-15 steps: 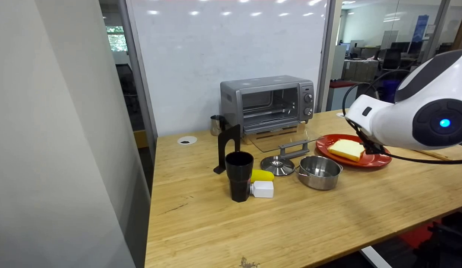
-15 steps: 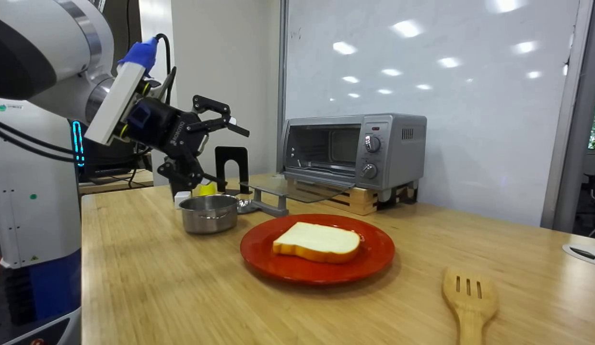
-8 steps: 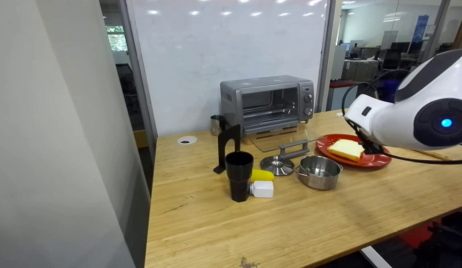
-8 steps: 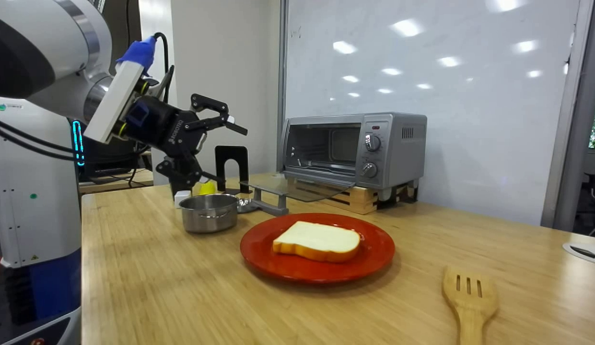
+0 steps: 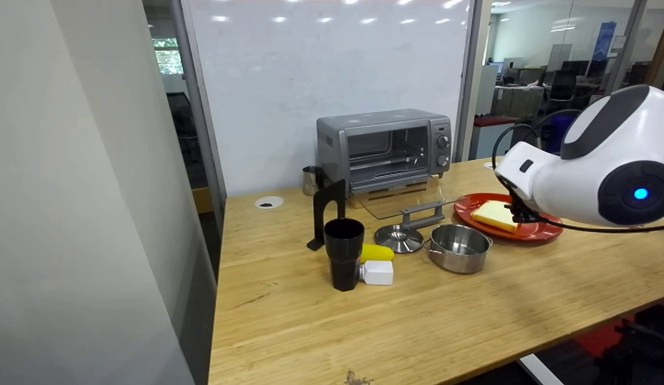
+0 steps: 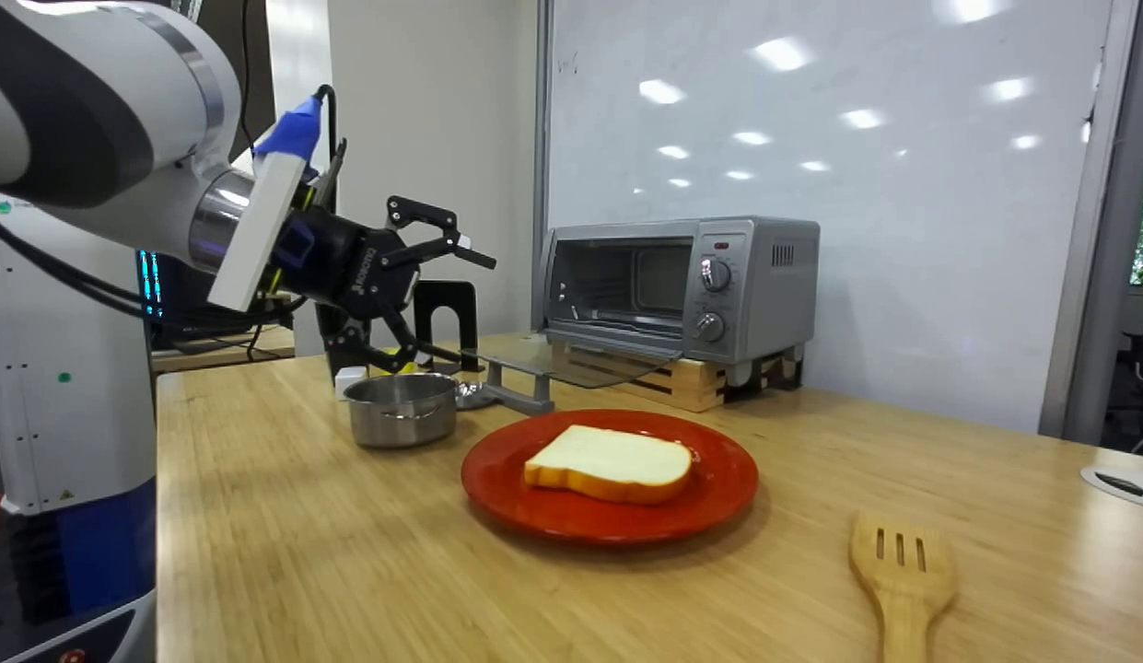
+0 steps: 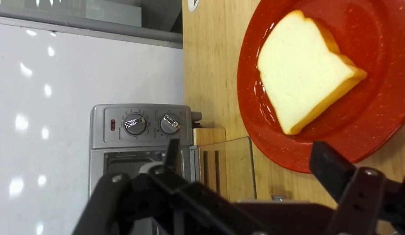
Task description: Close the toaster oven
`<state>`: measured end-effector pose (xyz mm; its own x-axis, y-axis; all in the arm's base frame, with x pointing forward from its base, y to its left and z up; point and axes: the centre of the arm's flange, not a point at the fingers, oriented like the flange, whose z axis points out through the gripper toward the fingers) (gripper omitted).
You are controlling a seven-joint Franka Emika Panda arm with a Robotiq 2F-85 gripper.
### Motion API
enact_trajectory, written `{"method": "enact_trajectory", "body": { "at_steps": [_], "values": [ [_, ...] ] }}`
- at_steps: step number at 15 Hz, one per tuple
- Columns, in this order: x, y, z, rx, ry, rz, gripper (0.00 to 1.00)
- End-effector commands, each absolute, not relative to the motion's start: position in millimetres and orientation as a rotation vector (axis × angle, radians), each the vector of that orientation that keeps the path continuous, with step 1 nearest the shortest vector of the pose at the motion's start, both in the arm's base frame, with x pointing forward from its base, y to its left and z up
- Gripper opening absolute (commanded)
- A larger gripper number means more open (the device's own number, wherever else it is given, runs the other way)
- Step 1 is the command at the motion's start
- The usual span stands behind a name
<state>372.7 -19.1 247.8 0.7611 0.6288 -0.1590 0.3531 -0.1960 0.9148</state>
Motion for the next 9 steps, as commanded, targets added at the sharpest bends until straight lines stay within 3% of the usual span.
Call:
{"method": "enact_trajectory", "body": {
  "at_steps": [1,9],
  "values": [
    [398,-39,217,1.792,0.769,0.359,1.00],
    [445,-65,192,1.765,0.808,0.461,1.00]
  ]
}}
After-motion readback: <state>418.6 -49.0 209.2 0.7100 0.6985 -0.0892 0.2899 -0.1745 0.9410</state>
